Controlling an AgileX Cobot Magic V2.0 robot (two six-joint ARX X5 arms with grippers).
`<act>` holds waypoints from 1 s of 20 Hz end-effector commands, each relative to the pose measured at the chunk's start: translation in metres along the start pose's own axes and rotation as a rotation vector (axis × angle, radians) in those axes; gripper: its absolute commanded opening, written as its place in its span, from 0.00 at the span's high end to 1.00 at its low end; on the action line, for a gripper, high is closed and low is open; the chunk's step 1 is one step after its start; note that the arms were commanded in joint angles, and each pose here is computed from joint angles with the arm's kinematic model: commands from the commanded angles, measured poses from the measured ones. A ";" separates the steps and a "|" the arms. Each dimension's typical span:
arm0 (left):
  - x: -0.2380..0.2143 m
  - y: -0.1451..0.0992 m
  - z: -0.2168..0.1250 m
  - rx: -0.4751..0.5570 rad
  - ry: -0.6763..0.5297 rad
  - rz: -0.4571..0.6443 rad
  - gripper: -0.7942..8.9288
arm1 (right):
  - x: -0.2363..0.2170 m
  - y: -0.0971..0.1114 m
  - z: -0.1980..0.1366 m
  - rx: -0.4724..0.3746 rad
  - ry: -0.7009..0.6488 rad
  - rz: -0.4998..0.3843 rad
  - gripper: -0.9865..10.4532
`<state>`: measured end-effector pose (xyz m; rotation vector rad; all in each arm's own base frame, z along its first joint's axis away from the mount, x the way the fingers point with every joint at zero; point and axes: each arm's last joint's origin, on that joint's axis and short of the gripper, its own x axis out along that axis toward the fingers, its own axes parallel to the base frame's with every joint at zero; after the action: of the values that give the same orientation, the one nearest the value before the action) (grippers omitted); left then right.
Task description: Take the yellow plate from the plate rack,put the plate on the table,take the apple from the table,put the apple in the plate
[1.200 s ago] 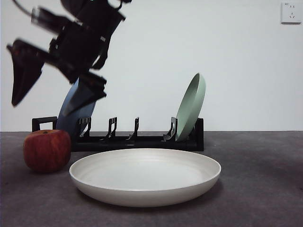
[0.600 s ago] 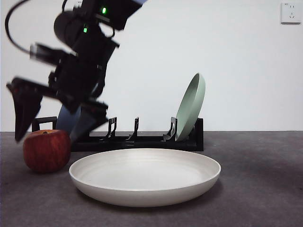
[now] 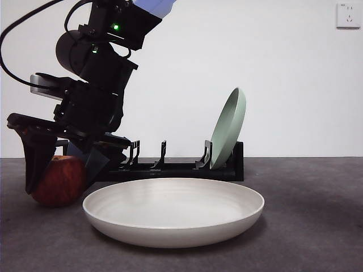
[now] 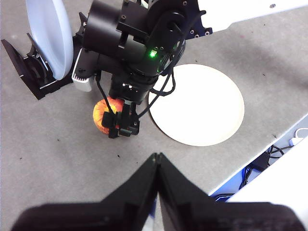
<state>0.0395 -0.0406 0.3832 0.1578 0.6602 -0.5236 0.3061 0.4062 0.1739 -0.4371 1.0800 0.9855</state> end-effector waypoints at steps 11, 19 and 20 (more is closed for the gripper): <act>0.001 0.000 -0.002 0.044 0.013 0.008 0.93 | -0.131 0.017 0.039 -0.092 -0.157 -0.183 0.92; 0.001 0.000 -0.002 0.070 0.015 0.008 0.93 | -0.270 0.003 0.000 -0.065 -0.184 -0.251 0.92; 0.001 0.000 -0.002 0.071 0.015 0.008 0.93 | -0.282 0.001 -0.007 -0.057 -0.175 -0.258 0.92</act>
<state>0.0389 -0.0398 0.3821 0.2177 0.6589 -0.5387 0.2677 0.2721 0.4198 -0.5016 0.8330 0.7984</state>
